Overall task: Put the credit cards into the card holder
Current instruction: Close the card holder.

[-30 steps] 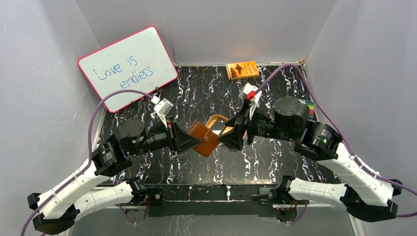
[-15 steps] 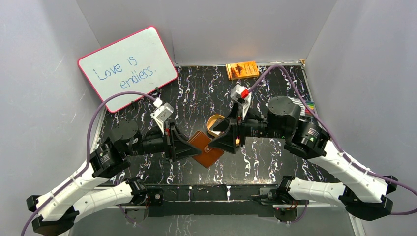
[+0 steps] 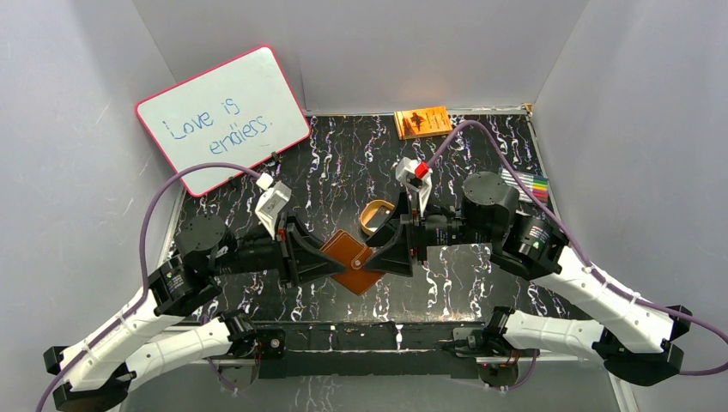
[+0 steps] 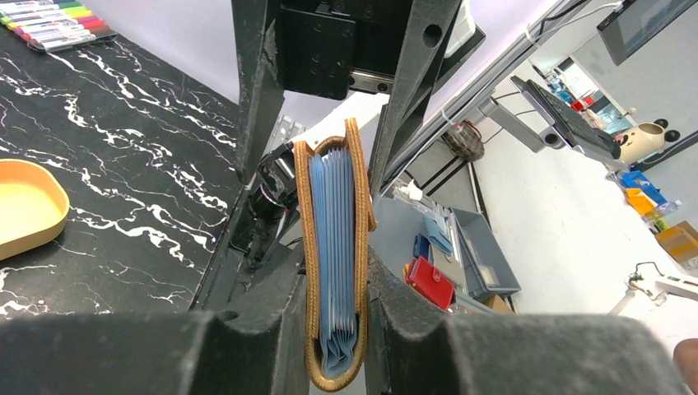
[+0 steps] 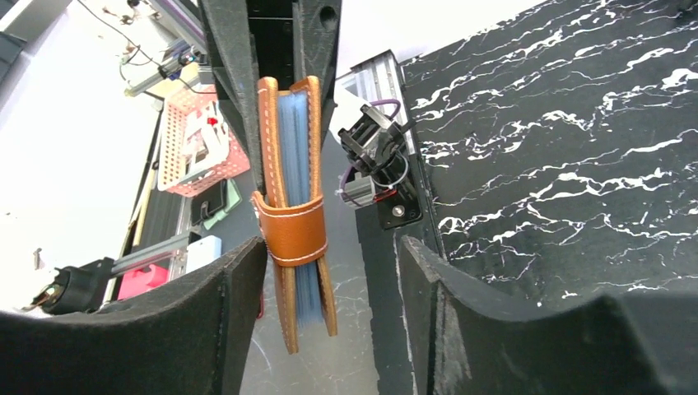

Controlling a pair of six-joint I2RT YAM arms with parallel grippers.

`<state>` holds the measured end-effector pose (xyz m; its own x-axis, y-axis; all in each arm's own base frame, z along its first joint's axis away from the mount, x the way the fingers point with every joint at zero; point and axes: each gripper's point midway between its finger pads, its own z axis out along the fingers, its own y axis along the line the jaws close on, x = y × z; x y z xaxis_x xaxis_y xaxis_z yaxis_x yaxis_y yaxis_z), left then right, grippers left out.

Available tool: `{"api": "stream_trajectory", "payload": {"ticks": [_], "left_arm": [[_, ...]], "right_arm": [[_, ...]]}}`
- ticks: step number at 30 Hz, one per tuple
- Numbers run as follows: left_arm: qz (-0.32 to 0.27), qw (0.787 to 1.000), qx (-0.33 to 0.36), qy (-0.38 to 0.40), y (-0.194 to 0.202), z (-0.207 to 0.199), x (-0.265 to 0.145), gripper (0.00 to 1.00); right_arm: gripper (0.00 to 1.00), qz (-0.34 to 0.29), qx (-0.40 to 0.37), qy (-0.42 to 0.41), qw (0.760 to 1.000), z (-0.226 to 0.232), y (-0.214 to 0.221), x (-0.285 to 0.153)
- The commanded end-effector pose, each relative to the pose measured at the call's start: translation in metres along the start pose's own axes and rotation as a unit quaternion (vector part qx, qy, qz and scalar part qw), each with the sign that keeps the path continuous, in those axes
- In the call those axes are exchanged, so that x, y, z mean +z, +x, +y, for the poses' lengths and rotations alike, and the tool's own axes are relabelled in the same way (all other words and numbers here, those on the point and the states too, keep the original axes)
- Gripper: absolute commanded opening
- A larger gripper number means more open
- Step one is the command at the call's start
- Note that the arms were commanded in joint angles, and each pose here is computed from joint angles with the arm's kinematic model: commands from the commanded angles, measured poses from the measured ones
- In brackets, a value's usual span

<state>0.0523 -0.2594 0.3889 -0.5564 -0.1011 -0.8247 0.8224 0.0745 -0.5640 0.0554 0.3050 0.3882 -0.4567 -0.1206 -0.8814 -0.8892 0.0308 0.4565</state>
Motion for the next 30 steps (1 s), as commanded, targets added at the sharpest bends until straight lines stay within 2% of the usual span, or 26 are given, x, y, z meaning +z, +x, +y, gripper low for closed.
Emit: {"api": "stream_trajectory", "payload": {"ticks": [1, 11, 15, 16, 20, 23, 26, 30], "left_arm": [[-0.015, 0.999, 0.017, 0.035, -0.01, -0.016, -0.001, 0.0], [-0.024, 0.999, 0.023, 0.03, -0.013, -0.014, 0.0, 0.0], [-0.035, 0.999, 0.024, 0.016, -0.016, -0.009, -0.001, 0.0], [-0.038, 0.999, 0.024, 0.014, -0.017, -0.008, -0.001, 0.0], [-0.041, 0.999, 0.019, 0.015, -0.015, -0.006, 0.001, 0.28], [-0.046, 0.999, 0.011, 0.019, -0.014, -0.005, 0.002, 0.44], [-0.05, 0.998, -0.002, 0.023, -0.011, -0.004, 0.004, 0.51], [-0.061, 0.998, -0.013, 0.023, -0.01, -0.001, 0.004, 0.56]], "right_arm": [[0.63, -0.026, -0.005, -0.043, 0.999, 0.018, -0.013, -0.001], [0.22, -0.006, 0.013, -0.079, 0.997, 0.024, -0.006, 0.008], [0.0, -0.015, 0.011, -0.071, 0.997, 0.022, -0.008, 0.006], [0.0, -0.024, 0.006, -0.071, 0.997, 0.023, -0.011, 0.005], [0.0, -0.063, -0.004, -0.06, 0.996, 0.022, -0.022, 0.001], [0.0, -0.087, -0.008, -0.054, 0.995, 0.02, -0.028, 0.0], [0.0, -0.114, -0.016, -0.047, 0.992, 0.019, -0.036, -0.003], [0.0, -0.156, -0.025, -0.038, 0.987, 0.018, -0.048, -0.008]]}}
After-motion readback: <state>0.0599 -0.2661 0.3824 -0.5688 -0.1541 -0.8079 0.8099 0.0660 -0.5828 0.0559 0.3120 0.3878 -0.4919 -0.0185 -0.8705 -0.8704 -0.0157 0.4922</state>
